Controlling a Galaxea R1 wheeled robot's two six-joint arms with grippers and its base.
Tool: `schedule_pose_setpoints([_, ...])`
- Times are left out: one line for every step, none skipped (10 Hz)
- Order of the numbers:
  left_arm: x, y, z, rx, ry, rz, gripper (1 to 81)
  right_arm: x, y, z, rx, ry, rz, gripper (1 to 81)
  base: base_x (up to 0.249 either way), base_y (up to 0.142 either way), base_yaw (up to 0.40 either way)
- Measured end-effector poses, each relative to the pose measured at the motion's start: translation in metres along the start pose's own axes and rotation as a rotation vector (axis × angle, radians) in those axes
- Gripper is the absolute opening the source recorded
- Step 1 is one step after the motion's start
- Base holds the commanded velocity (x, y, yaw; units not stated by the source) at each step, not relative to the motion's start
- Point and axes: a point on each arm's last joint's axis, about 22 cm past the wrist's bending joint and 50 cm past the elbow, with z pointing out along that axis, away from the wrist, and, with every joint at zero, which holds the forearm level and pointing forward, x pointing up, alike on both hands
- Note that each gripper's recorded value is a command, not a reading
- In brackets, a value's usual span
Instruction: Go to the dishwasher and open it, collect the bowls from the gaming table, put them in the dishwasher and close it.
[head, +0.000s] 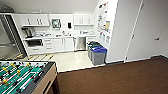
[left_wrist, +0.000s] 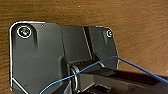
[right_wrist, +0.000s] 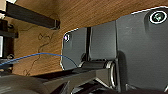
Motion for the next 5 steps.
schedule_pose_setpoints([-0.0002,0.0033,0.0016,-0.005,0.000,0.000,81.1,0.0001,0.0030,-0.0017,-0.004,0.000,-0.002,81.1,0.133,0.000,0.000])
schedule_pose_setpoints([0.0002,0.0024,0.0012,-0.003,0.001,0.000,81.1,-0.0003,0.0041,-0.0022,-0.006,0.000,-0.001,81.1,0.133,0.000,0.000])
schedule_pose_setpoints([0.0003,0.0027,0.0014,-0.004,0.000,0.000,81.1,-0.0001,0.0036,-0.0020,-0.005,0.000,-0.001,81.1,0.133,0.000,0.000])
schedule_pose_setpoints([0.0002,0.0027,0.0013,-0.004,0.001,0.000,81.1,0.0001,0.0036,-0.0020,-0.005,0.000,-0.002,81.1,0.133,0.000,0.000])
schedule_pose_setpoints([-0.0002,0.0027,0.0013,-0.004,0.000,0.000,81.1,-0.0003,0.0038,-0.0021,-0.005,0.000,-0.001,81.1,0.133,0.000,0.000])
